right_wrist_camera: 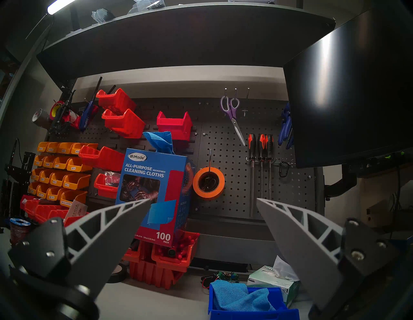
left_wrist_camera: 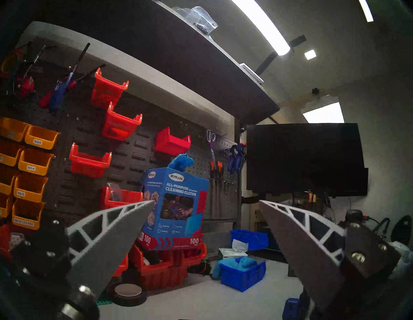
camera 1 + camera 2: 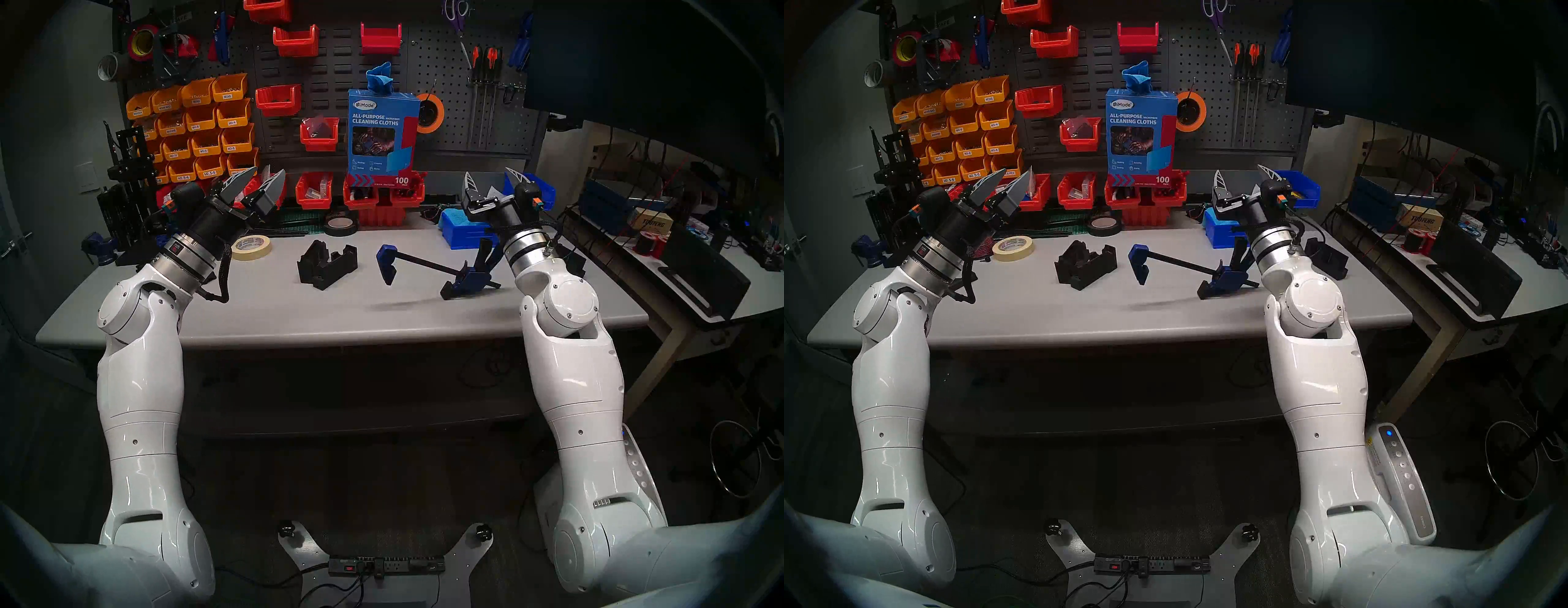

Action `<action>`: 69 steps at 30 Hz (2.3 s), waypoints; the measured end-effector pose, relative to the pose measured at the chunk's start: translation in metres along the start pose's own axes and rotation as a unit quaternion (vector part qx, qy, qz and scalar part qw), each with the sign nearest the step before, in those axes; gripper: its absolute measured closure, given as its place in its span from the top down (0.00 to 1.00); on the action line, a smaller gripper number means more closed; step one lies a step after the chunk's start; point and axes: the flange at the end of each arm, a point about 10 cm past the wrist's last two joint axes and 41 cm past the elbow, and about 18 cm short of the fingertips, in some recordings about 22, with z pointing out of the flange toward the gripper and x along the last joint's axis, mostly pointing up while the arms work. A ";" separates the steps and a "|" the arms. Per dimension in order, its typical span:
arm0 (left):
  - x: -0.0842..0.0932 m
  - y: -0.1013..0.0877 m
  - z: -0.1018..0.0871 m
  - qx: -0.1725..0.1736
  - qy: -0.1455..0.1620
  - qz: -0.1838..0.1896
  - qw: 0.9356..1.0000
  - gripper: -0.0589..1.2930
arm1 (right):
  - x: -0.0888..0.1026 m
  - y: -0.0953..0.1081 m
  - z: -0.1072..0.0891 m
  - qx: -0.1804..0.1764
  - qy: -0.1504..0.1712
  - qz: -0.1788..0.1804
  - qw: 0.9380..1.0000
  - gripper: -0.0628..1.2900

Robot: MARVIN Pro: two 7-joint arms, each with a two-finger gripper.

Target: Clamp the two 3D printed pieces together with the clamp

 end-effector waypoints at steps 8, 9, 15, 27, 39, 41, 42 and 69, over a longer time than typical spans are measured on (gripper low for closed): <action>-0.008 -0.007 0.008 -0.079 -0.059 -0.037 0.994 0.97 | 0.000 0.000 0.000 0.000 0.000 0.000 1.000 0.96; -0.010 -0.006 0.009 -0.088 -0.064 -0.041 0.993 0.97 | 0.000 0.000 0.000 0.000 0.000 0.000 1.000 0.96; -0.017 -0.003 0.018 -0.137 -0.088 -0.061 0.985 0.97 | 0.000 0.000 0.000 0.000 0.000 0.000 1.000 0.96; -0.026 0.006 0.038 -0.222 -0.125 -0.093 0.963 0.97 | 0.001 0.000 0.000 0.000 0.001 0.000 1.000 0.96; -0.032 0.020 0.057 -0.285 -0.156 -0.113 0.939 0.98 | 0.001 0.000 0.000 0.000 0.001 0.000 1.000 0.96; -0.034 0.022 0.060 -0.293 -0.160 -0.117 0.935 0.98 | 0.001 0.000 0.000 0.000 0.001 0.000 1.000 0.96; -0.035 0.023 0.062 -0.296 -0.162 -0.119 0.934 0.98 | 0.001 0.000 0.000 0.000 0.001 0.000 1.000 0.96; -0.071 0.045 0.092 -0.326 -0.185 -0.113 0.920 0.98 | 0.002 0.000 0.000 0.000 0.002 -0.001 1.000 0.96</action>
